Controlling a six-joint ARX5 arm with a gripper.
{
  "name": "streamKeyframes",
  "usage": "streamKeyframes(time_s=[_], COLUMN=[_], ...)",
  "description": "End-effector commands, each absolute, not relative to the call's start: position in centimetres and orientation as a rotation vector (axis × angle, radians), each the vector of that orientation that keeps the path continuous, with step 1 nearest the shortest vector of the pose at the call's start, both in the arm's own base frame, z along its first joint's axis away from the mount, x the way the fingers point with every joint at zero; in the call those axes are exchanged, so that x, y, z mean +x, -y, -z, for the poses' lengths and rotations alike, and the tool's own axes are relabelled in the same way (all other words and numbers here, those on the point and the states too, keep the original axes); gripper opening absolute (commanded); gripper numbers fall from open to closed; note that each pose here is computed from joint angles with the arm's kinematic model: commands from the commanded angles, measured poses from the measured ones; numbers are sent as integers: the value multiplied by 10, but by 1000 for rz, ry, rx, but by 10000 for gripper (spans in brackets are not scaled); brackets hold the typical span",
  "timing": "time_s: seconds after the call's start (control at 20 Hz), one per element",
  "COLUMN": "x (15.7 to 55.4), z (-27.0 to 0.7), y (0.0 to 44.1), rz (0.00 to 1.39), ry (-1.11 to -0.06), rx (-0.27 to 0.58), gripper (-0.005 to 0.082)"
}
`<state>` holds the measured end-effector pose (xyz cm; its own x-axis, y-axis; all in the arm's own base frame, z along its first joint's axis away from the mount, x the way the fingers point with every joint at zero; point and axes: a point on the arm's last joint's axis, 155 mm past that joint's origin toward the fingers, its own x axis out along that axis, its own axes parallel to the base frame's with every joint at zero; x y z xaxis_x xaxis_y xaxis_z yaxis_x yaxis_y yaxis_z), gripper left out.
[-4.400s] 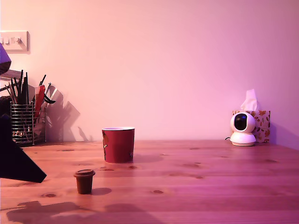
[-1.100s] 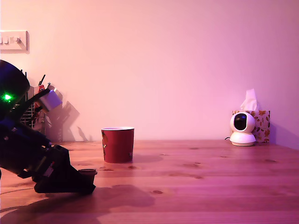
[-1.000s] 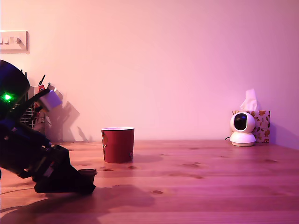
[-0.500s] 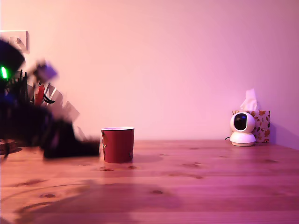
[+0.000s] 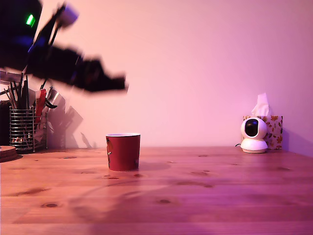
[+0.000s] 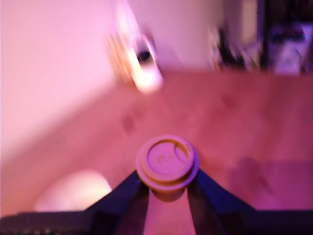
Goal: Pick up the coffee capsules on the table and drop them inside the coffee cup
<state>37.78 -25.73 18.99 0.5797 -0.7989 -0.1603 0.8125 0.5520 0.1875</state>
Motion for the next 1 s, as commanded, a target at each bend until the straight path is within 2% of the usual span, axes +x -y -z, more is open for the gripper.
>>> streamKeyframes(time_s=[0.0,0.15,0.4,0.75,0.95], x=[382,391,406,419,427], z=[-204,-212,-191,-172,-148], y=[260,264,277,309,319], rz=[951,949,965,1020,1014], ry=[-25,-33,-166,-320,-441], rx=[248,209,147,143,147], gripper=[140,140,140,140,140])
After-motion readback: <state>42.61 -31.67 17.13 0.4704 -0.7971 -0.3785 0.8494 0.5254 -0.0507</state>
